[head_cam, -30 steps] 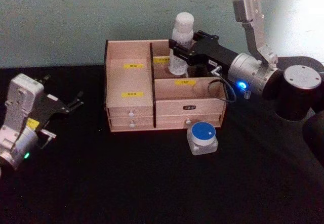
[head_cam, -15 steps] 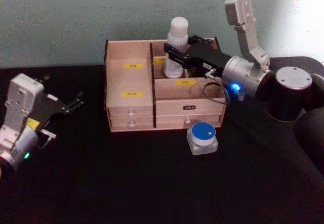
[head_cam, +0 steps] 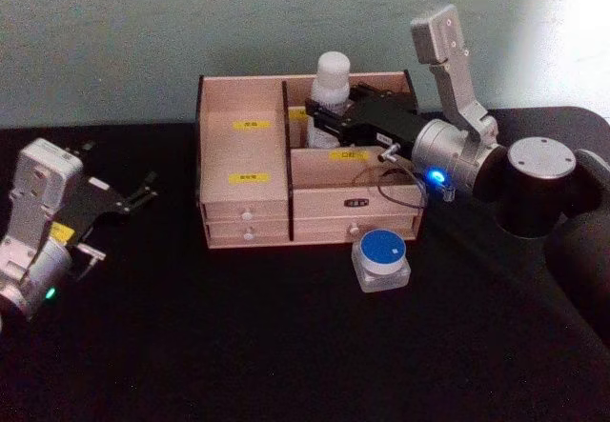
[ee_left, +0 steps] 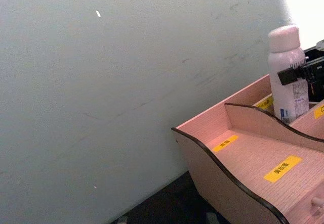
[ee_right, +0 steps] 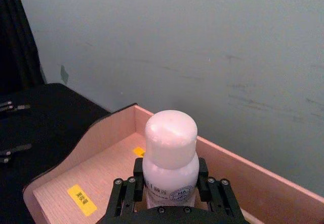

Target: Pick up the facial cleanser and watermelon frost from the table and place them into the tiered storage box.

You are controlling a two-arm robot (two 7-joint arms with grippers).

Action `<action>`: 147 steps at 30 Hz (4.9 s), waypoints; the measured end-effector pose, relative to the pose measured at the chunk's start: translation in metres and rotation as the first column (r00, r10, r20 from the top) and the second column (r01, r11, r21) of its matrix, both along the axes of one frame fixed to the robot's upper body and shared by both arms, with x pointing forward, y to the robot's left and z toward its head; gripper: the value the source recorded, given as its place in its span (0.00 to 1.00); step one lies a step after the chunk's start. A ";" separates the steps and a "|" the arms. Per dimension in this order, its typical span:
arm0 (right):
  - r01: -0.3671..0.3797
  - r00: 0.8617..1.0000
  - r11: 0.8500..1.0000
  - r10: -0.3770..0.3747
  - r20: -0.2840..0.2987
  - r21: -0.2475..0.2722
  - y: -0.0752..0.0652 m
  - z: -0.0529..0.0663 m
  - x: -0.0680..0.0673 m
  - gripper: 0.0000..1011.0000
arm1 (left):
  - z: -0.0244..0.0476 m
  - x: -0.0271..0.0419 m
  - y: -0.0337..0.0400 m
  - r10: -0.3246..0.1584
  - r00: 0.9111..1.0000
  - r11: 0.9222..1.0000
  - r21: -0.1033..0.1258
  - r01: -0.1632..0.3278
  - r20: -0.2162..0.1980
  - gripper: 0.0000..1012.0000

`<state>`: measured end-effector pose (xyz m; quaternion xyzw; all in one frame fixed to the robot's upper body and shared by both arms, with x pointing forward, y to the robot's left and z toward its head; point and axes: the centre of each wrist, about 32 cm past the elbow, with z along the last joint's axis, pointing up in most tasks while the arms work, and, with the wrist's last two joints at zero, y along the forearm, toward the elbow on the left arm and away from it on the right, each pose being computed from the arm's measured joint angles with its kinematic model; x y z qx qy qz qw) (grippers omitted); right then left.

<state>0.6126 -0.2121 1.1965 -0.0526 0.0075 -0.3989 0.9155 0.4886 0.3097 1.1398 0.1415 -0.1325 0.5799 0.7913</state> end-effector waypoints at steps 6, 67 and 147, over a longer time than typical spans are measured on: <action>0.002 1.000 1.000 -0.002 -0.012 -0.006 0.000 -0.005 -0.002 0.59 | 0.0000 0.0000 0.0000 0.000 1.000 1.000 0.000 0.000 0.000 0.99; 0.012 1.000 1.000 -0.012 -0.020 -0.020 0.000 -0.010 -0.005 0.99 | 0.0000 0.0000 0.0000 0.000 1.000 1.000 0.000 0.000 0.000 0.99; -0.146 0.967 0.970 0.099 -0.236 -0.193 -0.083 -0.036 -0.119 0.99 | 0.0000 0.0000 0.0000 0.000 1.000 1.000 0.000 0.000 0.000 0.99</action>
